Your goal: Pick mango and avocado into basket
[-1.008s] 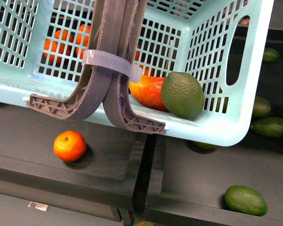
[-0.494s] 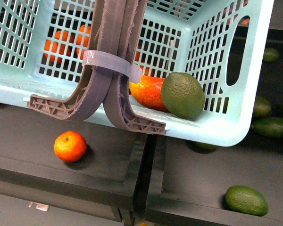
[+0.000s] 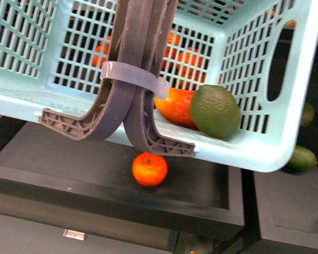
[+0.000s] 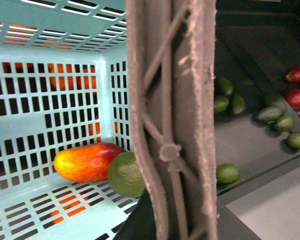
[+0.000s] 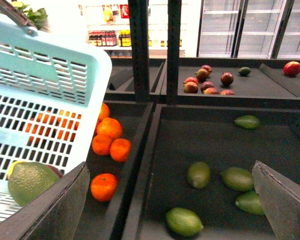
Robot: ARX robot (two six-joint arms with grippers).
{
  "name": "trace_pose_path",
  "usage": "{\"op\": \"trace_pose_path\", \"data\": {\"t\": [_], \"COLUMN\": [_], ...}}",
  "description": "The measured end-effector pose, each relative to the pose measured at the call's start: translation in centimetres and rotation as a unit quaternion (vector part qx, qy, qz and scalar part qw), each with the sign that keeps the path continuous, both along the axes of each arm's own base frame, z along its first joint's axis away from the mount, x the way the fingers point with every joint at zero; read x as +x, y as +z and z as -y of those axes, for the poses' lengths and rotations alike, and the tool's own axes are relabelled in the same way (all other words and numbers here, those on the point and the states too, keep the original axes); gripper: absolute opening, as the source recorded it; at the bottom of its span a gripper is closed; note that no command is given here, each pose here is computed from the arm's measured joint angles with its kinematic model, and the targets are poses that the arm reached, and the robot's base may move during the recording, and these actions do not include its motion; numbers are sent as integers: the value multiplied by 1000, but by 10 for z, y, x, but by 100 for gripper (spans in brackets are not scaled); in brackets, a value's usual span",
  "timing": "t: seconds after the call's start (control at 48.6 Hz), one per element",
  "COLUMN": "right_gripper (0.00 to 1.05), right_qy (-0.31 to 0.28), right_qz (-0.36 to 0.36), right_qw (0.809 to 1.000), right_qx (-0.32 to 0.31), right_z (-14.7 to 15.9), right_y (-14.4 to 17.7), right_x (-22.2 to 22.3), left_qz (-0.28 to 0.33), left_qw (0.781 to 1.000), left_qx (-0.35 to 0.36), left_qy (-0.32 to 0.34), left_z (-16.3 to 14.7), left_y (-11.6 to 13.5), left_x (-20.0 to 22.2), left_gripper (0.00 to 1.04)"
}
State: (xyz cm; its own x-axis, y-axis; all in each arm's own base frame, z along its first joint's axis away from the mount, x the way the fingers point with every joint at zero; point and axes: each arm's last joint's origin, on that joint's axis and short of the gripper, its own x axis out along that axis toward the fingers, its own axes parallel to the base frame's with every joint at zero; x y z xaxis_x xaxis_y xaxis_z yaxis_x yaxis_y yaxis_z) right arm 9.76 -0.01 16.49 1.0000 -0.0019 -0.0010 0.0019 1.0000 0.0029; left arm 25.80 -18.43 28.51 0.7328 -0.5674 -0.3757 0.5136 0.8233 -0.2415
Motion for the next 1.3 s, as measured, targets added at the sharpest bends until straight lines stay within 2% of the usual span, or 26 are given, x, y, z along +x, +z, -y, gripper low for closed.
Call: {"op": "trace_pose_path", "data": {"t": [1.296], "right_gripper": [97], "right_qy": [3], "right_qz": [-2], "right_qw": [1000], "right_qx": [-1], "right_z": [0], "right_y": [0], "right_x": [0], "left_qz": [3], "left_qw": [1000], "left_qx": [6], "left_qy": [19], "left_z": [-5], "left_y": [-1], "left_x": [3], "left_gripper": [6]}}
